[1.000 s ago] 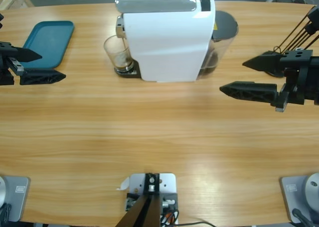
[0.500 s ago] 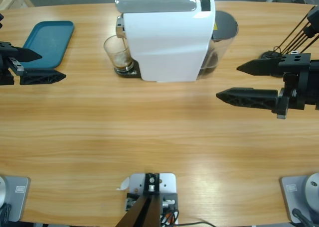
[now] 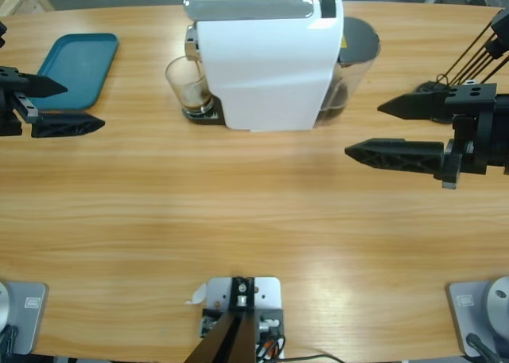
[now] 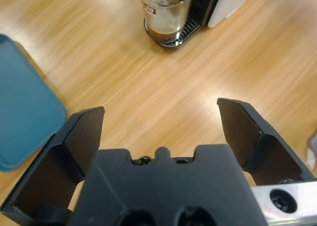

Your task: Pour coffee

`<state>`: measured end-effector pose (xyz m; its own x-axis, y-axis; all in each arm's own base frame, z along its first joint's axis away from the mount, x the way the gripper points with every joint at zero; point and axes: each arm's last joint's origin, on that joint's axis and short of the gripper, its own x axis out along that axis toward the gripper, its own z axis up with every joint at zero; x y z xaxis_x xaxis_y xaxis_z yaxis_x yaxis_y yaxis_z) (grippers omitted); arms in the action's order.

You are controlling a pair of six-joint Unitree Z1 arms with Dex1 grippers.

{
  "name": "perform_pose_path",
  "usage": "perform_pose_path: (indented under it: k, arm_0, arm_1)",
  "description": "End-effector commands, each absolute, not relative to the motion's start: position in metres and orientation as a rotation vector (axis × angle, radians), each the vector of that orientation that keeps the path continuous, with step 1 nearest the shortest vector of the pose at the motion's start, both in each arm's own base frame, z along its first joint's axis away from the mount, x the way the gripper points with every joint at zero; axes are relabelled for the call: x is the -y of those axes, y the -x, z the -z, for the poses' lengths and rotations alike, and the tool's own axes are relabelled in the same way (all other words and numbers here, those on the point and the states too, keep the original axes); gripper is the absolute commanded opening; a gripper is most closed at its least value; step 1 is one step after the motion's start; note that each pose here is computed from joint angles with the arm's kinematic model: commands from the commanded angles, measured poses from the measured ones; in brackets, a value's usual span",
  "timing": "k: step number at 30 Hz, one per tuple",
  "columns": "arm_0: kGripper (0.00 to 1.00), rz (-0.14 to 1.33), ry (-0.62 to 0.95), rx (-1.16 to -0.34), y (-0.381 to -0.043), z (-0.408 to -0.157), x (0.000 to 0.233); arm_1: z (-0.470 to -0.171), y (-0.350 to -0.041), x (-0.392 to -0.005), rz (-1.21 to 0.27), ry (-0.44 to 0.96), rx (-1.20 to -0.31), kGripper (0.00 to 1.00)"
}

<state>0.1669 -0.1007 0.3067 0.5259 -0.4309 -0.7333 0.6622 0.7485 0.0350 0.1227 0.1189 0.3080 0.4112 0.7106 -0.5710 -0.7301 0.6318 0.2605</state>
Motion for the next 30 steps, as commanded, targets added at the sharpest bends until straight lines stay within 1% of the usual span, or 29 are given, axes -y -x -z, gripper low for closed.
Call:
perform_pose_path:
  k: [1,5,10,14,17,19,23,27,30]
  arm_0:
    - [1.0,0.684,-0.383,-0.817,-0.166,-0.2907,0.1009]
    - [1.0,0.689,-0.378,-0.796,-0.1693,-0.2914,0.1031]
    - [1.0,0.733,-0.345,-0.805,-0.1686,-0.2917,0.1056]
    - [1.0,0.762,-0.379,-0.781,-0.1684,-0.2929,0.1067]
    - [1.0,0.789,-0.437,-0.731,-0.168,-0.2955,0.1066]
    - [1.0,0.799,-0.459,-0.72,-0.1676,-0.2957,0.1063]
    - [1.0,0.791,-0.474,-0.736,-0.1701,-0.2914,0.1058]
    - [1.0,0.841,-0.442,-0.742,-0.1692,-0.2908,0.1084]
    - [1.0,0.836,-0.448,-0.747,-0.1699,-0.2896,0.1084]
  arm_1:
    - [-0.3087,-0.1213,-0.1209,-0.926,0.031,-0.704,0.964]
    - [-0.3078,-0.1214,-0.1209,-0.925,0.032,-0.709,0.964]
    - [-0.307,-0.1209,-0.1206,-0.926,0.034,-0.716,0.965]
    - [-0.3068,-0.1204,-0.1203,-0.927,0.033,-0.717,0.965]
    - [-0.3065,-0.1207,-0.1206,-0.927,0.034,-0.719,0.965]
    - [-0.3068,-0.1205,-0.1206,-0.93,0.032,-0.718,0.965]
    - [-0.3066,-0.1201,-0.1202,-0.93,0.032,-0.718,0.967]
    - [-0.3061,-0.1207,-0.1207,-0.929,0.033,-0.72,0.968]
    - [-0.3059,-0.1205,-0.1205,-0.929,0.033,-0.72,0.965]
